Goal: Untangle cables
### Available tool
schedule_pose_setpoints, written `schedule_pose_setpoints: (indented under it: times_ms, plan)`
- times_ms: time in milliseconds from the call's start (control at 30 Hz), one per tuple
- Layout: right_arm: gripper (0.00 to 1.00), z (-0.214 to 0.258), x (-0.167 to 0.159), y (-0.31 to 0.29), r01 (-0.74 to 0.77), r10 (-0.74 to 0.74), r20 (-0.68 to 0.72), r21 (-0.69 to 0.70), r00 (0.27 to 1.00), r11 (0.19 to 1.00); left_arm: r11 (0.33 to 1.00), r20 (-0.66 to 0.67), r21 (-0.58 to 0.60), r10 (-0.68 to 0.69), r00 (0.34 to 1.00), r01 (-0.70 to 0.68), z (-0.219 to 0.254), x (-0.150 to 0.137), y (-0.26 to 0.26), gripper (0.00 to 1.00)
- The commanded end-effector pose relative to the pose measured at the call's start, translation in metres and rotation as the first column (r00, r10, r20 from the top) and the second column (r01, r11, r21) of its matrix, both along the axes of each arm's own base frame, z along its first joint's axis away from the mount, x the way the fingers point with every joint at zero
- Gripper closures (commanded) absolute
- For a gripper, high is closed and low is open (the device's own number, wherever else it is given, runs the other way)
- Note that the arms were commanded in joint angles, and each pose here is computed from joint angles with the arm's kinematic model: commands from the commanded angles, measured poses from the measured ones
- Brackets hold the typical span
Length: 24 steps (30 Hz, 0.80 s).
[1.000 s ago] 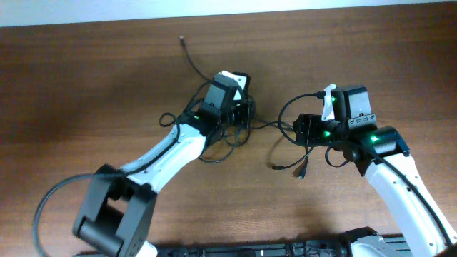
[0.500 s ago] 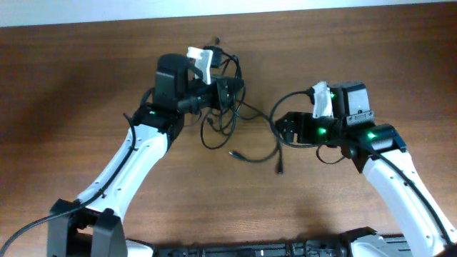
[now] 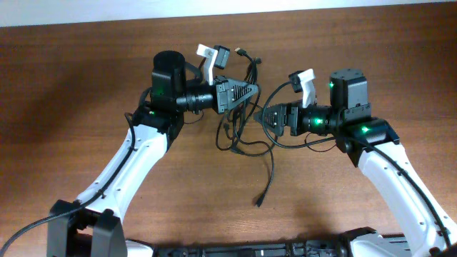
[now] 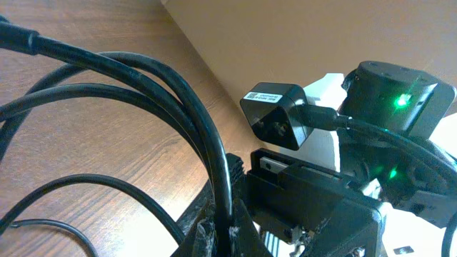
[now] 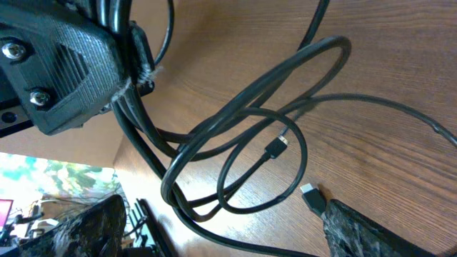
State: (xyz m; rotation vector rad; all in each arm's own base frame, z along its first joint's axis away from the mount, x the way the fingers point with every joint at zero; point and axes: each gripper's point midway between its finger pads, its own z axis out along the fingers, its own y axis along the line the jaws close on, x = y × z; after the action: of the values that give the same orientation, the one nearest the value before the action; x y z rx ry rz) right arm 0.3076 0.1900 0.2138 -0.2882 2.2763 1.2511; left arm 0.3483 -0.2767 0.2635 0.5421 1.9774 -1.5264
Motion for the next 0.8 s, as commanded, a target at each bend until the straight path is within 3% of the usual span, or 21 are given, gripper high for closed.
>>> schedule_pose_setpoints:
  times_ms: [0,433,633,767]
  plan:
    - [0.13,0.010,0.001,0.005,-0.029,0.028,0.039,0.023,0.999,0.999,0.996,0.013,-0.064,-0.061,0.998,0.062,0.027,-0.012,-0.002,1.00]
    - [0.14,0.041,0.023,0.008,0.040,-0.051,0.079,0.129,0.996,0.991,0.988,-0.002,-0.118,-0.102,0.995,0.101,0.043,-0.018,-0.004,1.00]
    - [0.42,0.039,0.032,0.004,0.166,-0.154,-0.079,0.179,0.985,0.970,0.986,-0.012,-0.132,-0.108,0.994,0.105,0.047,-0.019,-0.005,1.00]
    - [0.48,0.036,0.033,0.005,0.205,-0.174,-0.163,0.198,0.971,0.959,0.979,0.005,-0.162,-0.128,0.992,0.127,0.058,-0.022,-0.005,1.00]
